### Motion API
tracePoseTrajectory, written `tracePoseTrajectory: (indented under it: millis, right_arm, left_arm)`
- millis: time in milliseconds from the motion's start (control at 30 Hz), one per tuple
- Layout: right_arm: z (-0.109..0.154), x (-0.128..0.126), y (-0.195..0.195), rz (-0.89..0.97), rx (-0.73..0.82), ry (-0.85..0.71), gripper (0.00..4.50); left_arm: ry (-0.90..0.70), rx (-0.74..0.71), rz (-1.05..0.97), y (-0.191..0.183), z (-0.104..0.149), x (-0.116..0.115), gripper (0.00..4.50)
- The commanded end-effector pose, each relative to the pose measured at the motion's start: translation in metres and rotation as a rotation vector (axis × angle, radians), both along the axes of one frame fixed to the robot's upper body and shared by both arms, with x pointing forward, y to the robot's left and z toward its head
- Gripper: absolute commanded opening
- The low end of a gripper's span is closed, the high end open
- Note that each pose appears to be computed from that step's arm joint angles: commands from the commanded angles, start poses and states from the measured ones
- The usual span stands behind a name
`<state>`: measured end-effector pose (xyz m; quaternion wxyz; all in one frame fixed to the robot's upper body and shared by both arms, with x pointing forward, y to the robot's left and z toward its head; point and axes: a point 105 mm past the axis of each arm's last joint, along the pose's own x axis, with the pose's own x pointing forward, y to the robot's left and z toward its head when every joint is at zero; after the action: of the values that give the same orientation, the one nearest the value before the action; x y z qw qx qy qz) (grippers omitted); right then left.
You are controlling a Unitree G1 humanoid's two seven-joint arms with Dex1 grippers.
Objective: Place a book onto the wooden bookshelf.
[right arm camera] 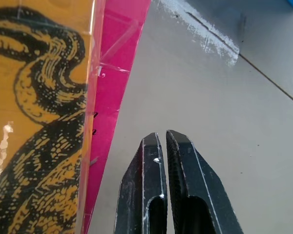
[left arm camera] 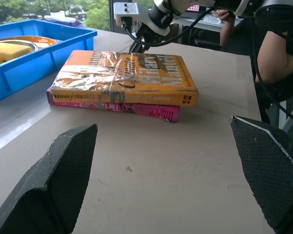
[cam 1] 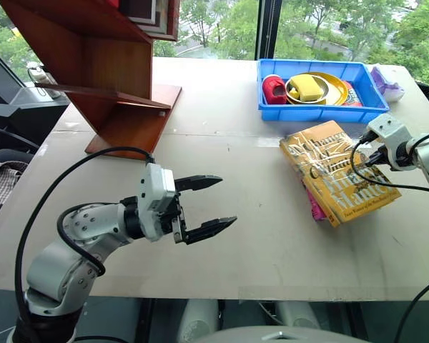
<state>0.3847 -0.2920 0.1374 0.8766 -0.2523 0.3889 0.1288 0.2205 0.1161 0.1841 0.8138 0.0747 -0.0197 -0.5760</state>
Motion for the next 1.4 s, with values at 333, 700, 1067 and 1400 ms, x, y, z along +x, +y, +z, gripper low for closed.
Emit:
tracePoseTrajectory:
  millis: [333,700,1067,1400]
  right_arm:
    - [-0.002,-0.001,0.071,0.129,0.258,0.059,0.03]
    - [0.003,-0.019,0.101,0.106,0.247,-0.067,0.03]
    - [0.031,-0.045,0.089,0.187,0.243,-0.132,0.03]
    - [0.026,-0.060,0.133,0.280,0.315,-0.116,0.03]
  left_arm:
    - [-0.004,-0.024,0.061,0.008,-0.005,-0.005,4.50]
    - [0.051,0.005,0.133,0.027,-0.023,-0.005,4.50]
    - [0.121,0.013,0.149,0.039,-0.037,-0.003,4.50]
    - [0.138,0.026,0.149,0.044,-0.038,-0.002,4.50]
